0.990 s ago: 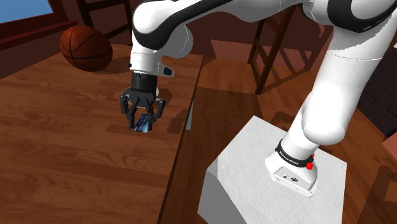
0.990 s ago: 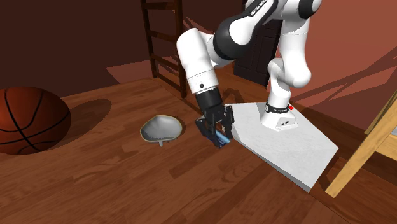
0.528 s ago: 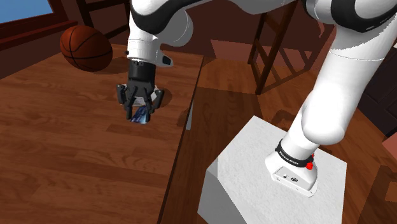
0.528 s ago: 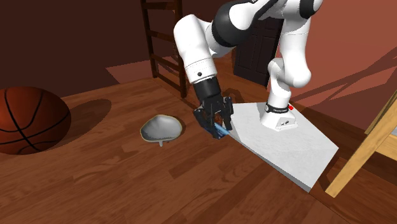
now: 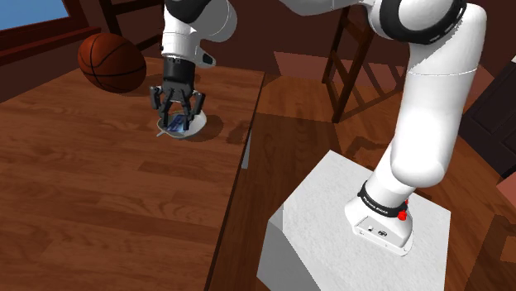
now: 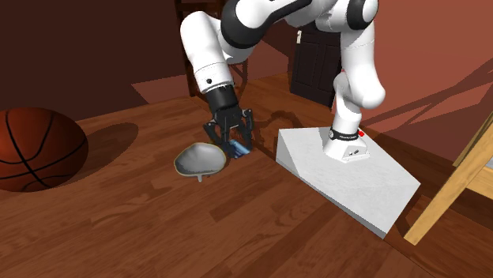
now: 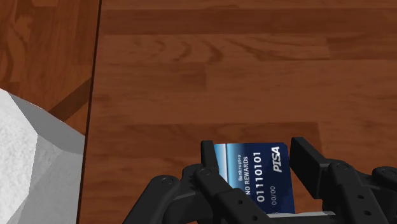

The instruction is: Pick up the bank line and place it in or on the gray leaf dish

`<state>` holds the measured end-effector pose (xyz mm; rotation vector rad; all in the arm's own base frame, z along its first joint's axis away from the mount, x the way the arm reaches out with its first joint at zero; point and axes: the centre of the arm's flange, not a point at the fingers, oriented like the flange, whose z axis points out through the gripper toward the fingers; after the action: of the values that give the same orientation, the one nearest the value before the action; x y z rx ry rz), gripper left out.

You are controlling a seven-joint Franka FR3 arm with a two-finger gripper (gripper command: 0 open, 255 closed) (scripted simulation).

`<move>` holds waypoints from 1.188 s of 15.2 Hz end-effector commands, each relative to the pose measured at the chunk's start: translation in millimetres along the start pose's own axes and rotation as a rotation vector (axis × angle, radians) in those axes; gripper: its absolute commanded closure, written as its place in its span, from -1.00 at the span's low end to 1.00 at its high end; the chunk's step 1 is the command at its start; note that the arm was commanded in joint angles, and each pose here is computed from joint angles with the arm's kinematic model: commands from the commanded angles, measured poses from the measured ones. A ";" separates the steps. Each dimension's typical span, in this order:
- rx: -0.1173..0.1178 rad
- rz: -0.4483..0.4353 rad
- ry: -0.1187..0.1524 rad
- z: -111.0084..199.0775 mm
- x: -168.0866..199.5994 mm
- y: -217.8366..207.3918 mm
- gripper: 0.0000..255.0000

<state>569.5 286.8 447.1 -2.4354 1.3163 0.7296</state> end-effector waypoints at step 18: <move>-0.001 0.000 0.001 -29.1 114.2 -56.2 1.00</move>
<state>675.8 224.4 414.9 -2.4362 1.3167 0.7298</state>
